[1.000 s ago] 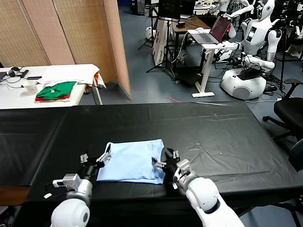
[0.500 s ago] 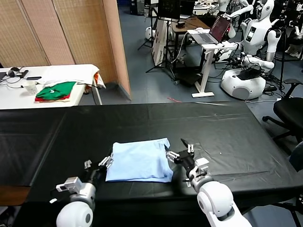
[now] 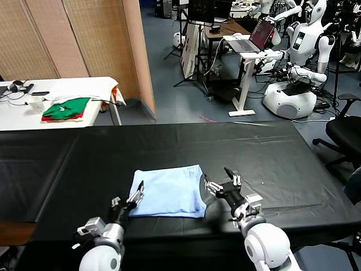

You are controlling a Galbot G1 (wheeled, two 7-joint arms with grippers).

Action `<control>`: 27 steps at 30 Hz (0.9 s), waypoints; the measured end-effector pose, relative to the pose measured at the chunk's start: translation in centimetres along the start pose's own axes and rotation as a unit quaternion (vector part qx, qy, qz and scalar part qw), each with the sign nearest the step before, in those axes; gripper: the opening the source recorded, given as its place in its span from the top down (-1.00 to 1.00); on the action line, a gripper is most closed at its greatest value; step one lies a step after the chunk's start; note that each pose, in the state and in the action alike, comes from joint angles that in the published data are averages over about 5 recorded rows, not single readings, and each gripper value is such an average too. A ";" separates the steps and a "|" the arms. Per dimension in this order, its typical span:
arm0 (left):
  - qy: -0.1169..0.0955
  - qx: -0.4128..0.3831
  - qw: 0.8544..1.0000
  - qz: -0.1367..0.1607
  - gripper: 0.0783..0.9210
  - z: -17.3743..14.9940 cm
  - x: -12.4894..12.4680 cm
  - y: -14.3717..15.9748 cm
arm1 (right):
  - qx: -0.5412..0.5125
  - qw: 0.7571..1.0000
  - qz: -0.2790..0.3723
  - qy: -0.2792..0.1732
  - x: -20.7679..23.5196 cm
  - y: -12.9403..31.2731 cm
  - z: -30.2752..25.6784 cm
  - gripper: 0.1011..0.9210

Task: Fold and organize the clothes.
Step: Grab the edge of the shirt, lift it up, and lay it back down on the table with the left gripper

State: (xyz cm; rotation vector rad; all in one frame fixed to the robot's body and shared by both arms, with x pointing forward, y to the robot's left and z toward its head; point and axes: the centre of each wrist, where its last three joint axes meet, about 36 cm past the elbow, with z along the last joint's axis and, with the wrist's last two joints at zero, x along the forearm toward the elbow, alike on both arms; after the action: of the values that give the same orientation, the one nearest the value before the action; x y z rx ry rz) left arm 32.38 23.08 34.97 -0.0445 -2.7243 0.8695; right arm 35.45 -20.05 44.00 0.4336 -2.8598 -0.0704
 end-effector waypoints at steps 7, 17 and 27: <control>-0.020 -0.104 0.994 -0.023 0.77 -2.2 0.5 0.2 | 0.002 1.000 0.010 0.002 0.3 -0.5 0.1 -0.97; -0.044 -0.305 0.947 -0.090 0.78 -10.9 3.3 5.6 | 0.001 1.000 0.025 0.013 0.8 -1.3 0.7 -0.97; -0.101 -0.463 0.871 -0.132 0.78 -20.0 6.5 6.7 | -0.004 0.999 0.029 0.022 0.9 -1.3 1.2 -0.97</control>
State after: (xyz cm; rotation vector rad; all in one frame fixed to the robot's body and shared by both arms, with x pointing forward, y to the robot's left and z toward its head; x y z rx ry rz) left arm 31.25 40.62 48.37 0.2329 -2.9577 -0.5787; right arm 34.70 -21.53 42.90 0.3472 -2.8259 -0.0609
